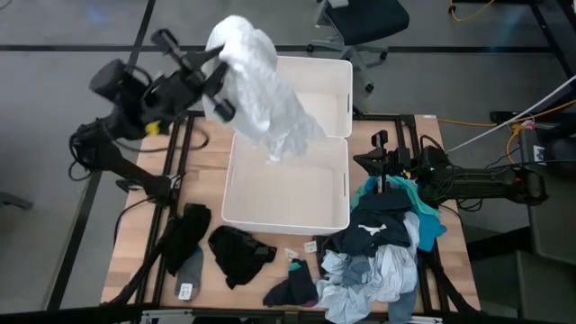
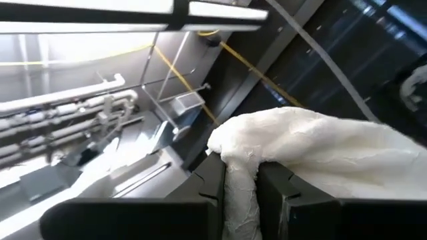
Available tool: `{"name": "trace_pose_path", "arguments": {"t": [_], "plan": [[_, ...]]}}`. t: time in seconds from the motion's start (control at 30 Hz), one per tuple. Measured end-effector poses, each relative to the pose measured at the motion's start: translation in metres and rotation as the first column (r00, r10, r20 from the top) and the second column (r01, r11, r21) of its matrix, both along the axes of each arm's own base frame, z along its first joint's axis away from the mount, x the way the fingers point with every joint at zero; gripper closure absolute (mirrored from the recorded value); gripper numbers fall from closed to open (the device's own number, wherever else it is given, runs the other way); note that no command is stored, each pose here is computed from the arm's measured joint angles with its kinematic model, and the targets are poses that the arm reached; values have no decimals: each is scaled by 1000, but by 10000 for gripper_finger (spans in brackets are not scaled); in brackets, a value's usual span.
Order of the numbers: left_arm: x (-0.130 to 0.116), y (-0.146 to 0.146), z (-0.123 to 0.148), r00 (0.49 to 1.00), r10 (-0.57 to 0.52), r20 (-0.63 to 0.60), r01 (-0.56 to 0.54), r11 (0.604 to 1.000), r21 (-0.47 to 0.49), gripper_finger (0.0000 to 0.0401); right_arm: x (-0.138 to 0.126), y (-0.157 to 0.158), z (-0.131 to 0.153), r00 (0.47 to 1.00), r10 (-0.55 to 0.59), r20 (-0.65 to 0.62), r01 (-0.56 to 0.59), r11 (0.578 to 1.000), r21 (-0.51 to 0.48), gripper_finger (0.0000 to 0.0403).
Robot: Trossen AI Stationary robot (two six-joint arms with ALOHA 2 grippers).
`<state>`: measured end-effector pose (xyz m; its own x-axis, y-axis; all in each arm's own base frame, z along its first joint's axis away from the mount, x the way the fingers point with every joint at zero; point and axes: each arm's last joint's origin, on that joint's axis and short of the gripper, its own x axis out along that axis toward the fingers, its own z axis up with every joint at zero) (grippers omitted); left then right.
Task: Sort clothes
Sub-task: Put the white gown into the top white bin
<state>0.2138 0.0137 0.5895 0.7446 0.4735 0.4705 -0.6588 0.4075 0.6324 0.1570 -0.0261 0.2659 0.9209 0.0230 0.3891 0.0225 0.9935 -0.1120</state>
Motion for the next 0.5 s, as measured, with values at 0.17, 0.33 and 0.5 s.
{"name": "trace_pose_path", "arguments": {"t": [0.17, 0.33, 0.5], "plan": [[14, 43, -6, 997, 71, 27, -70, 997, -11, 363, 0, 0, 0, 1000, -1, 0, 1, 1000, -2, 386], [30, 82, -16, 995, 99, 24, -99, 995, -20, 364, 0, 0, 0, 1000, -2, 0, 2, 1000, -3, 386], [48, 123, -35, 982, 184, -29, -186, 981, -60, 361, 0, 0, 0, 1000, -2, -5, 2, 1000, -3, 386]]}}
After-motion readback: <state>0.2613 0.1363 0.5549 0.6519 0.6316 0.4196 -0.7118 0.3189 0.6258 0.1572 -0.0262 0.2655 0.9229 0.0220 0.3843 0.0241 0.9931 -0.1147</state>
